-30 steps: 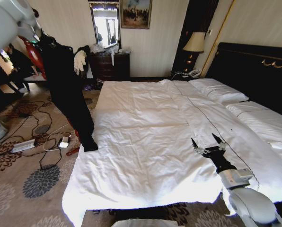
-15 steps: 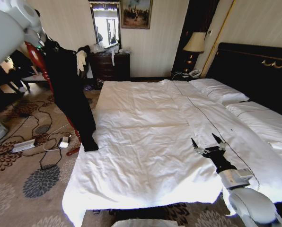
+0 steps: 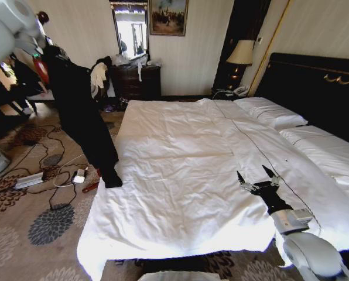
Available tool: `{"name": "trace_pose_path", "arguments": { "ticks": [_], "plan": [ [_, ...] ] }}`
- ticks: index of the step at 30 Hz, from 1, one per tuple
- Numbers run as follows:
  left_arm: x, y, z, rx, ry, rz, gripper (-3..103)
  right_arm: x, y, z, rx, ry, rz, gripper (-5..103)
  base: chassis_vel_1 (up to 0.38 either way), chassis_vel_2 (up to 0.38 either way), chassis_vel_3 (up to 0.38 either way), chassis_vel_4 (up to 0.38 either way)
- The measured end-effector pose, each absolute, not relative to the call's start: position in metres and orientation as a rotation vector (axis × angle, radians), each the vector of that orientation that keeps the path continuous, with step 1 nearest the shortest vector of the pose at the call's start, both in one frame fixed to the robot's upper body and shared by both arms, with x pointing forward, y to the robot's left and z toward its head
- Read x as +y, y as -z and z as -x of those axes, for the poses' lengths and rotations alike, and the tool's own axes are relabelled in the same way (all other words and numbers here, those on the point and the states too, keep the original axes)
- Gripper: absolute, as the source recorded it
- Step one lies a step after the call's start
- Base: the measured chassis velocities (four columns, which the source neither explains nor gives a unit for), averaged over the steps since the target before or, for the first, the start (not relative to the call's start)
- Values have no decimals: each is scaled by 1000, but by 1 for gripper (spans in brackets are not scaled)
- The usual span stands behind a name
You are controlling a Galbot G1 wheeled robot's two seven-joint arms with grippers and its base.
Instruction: Pick up the clothes from the bed and hang them on the clothes hanger.
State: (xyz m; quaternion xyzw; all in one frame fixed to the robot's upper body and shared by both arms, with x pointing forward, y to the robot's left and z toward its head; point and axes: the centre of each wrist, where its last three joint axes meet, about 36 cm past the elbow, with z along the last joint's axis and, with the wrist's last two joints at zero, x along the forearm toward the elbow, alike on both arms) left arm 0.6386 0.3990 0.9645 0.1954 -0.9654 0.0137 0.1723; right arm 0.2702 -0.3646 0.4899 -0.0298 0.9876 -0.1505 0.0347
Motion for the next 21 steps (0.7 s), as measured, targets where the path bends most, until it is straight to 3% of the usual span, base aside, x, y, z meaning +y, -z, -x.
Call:
{"name": "trace_pose_path", "arguments": {
  "ticks": [3,10,15,21],
  "plan": [
    [405,-962,-620,-2764,7,-562,99,-365,-490,-270,3036,463,92,100,0,0,0,0],
    [403,-968,-582,-2871,37,-481,100,-365,-490,-270,3036,462,92,100,0,0,0,0],
    [387,-950,-535,-3003,124,-274,100,-365,-490,-270,3036,462,92,100,0,0,0,0],
    [410,-916,-495,-3116,192,-138,100,-365,-490,-270,3036,463,92,100,0,0,0,0]
  ]
}}
